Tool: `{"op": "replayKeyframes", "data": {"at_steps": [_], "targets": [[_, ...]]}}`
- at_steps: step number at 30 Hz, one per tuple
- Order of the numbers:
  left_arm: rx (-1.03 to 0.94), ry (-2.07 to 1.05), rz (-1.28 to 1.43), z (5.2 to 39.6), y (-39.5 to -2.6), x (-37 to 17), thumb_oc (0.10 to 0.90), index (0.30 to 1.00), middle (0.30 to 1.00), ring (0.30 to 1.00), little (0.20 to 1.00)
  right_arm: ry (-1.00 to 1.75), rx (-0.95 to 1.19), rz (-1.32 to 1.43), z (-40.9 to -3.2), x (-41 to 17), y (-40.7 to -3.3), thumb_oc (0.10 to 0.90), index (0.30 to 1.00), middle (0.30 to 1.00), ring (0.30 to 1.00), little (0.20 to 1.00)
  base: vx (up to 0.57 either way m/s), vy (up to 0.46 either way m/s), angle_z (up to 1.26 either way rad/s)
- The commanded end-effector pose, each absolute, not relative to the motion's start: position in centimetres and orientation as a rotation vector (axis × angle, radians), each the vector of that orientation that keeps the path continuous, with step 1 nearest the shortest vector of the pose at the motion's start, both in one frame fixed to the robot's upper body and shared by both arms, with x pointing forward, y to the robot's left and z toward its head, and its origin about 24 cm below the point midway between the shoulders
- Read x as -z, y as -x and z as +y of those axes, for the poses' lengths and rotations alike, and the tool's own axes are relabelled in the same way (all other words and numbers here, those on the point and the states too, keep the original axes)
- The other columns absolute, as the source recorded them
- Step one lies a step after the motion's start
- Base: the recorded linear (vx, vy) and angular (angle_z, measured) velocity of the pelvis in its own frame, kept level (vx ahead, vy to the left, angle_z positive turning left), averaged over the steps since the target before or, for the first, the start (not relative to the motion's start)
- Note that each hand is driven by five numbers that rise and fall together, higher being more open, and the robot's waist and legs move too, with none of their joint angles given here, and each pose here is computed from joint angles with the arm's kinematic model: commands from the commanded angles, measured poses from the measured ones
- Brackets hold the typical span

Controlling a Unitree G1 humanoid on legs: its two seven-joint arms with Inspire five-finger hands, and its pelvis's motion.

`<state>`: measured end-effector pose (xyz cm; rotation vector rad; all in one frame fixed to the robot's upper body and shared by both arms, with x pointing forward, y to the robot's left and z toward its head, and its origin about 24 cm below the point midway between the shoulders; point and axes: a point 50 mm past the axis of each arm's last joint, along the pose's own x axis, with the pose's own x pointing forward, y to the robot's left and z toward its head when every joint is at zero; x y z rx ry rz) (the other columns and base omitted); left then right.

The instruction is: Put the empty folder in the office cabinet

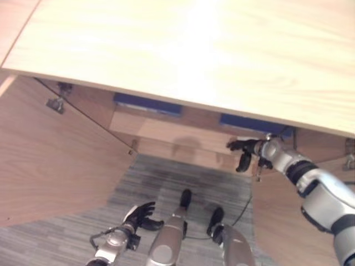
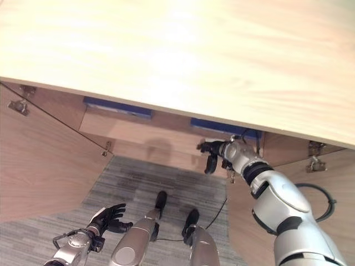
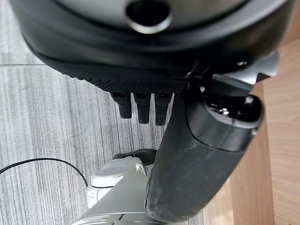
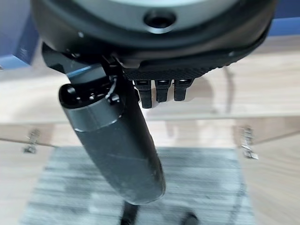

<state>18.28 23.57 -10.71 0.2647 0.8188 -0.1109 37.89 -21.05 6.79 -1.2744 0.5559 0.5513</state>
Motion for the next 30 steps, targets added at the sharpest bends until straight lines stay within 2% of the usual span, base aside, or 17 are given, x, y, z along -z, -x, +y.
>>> {"op": "replayKeyframes", "data": {"at_steps": [1, 11, 12, 15, 18, 21, 22, 24, 30], "targets": [[0.157, -0.250, 0.806, 22.4, -18.1, 10.9, 0.800, 0.900, 0.900, 0.900, 0.900, 1.371, -0.466, 0.619, -24.2, -8.6, -38.1, 0.800, 0.900, 0.900, 0.900, 0.900, 0.00, -0.105, -0.01], [0.186, -0.271, 0.865, 22.0, -17.5, 11.9, 0.800, 0.900, 0.900, 0.900, 0.900, 1.250, -0.585, 0.520, -20.2, -7.9, -38.2, 0.800, 0.900, 0.900, 0.900, 0.900, -0.02, -0.011, -0.05], [0.186, -0.281, 0.898, 21.8, -16.8, 12.4, 0.800, 0.900, 0.900, 0.900, 0.900, 1.189, -0.626, 0.505, -18.7, -7.1, -38.0, 0.800, 0.900, 0.900, 0.900, 0.900, 0.04, 0.114, -0.04], [0.184, -0.278, 0.949, 21.4, -15.9, 13.3, 0.800, 0.900, 0.900, 0.900, 0.900, 1.066, -0.620, 0.553, -18.8, -4.4, -36.7, 0.800, 0.900, 0.900, 0.900, 0.900, 0.06, 0.270, -0.13], [0.228, -0.338, 0.999, 20.9, -15.3, 14.0, 0.800, 0.900, 0.900, 0.900, 0.900, 0.889, -0.515, 0.697, -21.1, 0.0, -34.0, 0.800, 0.900, 0.900, 0.900, 0.900, -0.01, 0.336, -0.32], [0.202, -0.387, 1.030, 21.2, -15.5, 14.3, 0.800, 0.900, 0.900, 0.900, 0.900, 0.671, -0.303, 0.844, -24.4, 4.1, -30.3, 0.800, 0.900, 0.900, 0.900, 0.900, -0.09, 0.341, -0.17], [0.202, -0.387, 1.030, 21.2, -15.5, 14.3, 0.800, 0.900, 0.900, 0.900, 0.900, 0.671, -0.303, 0.844, -24.4, 4.1, -30.3, 0.800, 0.900, 0.900, 0.900, 0.900, -0.09, 0.295, -0.25], [0.183, -0.437, 1.039, 21.2, -15.7, 14.4, 0.800, 0.900, 0.900, 0.900, 0.900, 0.475, -0.110, 0.917, -26.1, 6.5, -27.2, 0.800, 0.900, 0.900, 0.900, 0.900, -0.11, 0.369, -0.31], [0.131, -0.460, 1.129, 21.7, -13.4, 15.4, 0.800, 0.900, 0.900, 0.900, 0.900, 0.145, 0.085, 0.912, -25.5, 9.6, -23.5, 0.800, 0.900, 0.900, 0.900, 0.900, -0.06, 0.242, -0.68]]}}
